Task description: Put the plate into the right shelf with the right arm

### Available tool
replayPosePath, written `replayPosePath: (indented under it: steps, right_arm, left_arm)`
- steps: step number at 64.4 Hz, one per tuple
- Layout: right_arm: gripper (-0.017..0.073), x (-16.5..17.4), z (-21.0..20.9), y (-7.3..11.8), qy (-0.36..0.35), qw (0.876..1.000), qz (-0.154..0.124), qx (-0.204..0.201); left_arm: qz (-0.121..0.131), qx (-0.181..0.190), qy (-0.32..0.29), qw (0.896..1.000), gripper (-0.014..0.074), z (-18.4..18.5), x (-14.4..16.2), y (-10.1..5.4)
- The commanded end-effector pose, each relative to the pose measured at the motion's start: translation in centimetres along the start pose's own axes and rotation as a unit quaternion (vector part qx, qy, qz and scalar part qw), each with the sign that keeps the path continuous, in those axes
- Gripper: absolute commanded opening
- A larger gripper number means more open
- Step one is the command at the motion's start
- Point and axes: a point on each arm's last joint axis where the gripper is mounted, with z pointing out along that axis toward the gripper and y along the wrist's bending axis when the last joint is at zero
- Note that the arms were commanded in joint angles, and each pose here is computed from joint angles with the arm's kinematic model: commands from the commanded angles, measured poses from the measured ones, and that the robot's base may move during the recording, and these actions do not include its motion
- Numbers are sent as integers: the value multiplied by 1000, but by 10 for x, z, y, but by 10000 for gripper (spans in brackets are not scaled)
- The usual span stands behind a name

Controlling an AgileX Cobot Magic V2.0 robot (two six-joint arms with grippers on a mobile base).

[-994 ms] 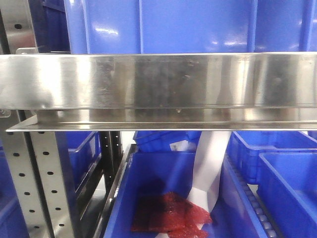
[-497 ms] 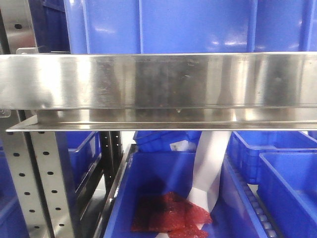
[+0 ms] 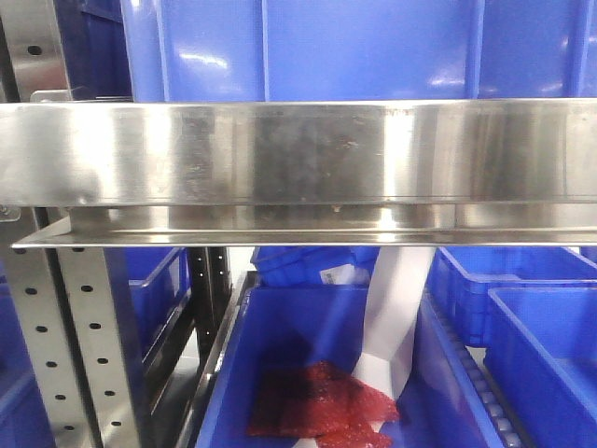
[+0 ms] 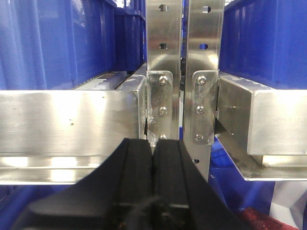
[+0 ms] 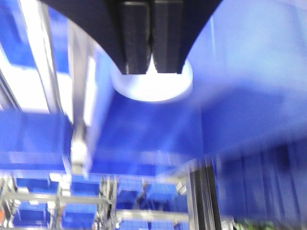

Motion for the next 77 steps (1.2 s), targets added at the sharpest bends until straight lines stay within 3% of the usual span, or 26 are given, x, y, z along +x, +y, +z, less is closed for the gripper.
replayPosePath:
  steps: [1, 13, 25, 60, 66, 77]
  right_arm:
    - [54, 9, -25, -2, -55, 998, -15, -4]
    - [54, 64, -56, -8, -52, 999, -15, -3]
    - [54, 88, -76, -11, -68, 998, -14, -2]
    - [54, 93, -77, -12, -69, 997, -22, 5]
    - [54, 94, -76, -13, -65, 997, -39, 28]
    - [54, 102, -75, -14, -65, 990, -98, 80]
  left_arm:
    - [-3, -7, -42, 999, -47, -1, -6, 1]
    - [-3, -7, -42, 999, -47, -1, -6, 1]
    - [-3, -7, -42, 999, -47, -1, -6, 1]
    - [-3, -7, -42, 999, -47, -1, -6, 1]
    - [-3, -7, -42, 999, -47, -1, -6, 1]
    - [-3, -7, -42, 999, -47, -1, -6, 1]
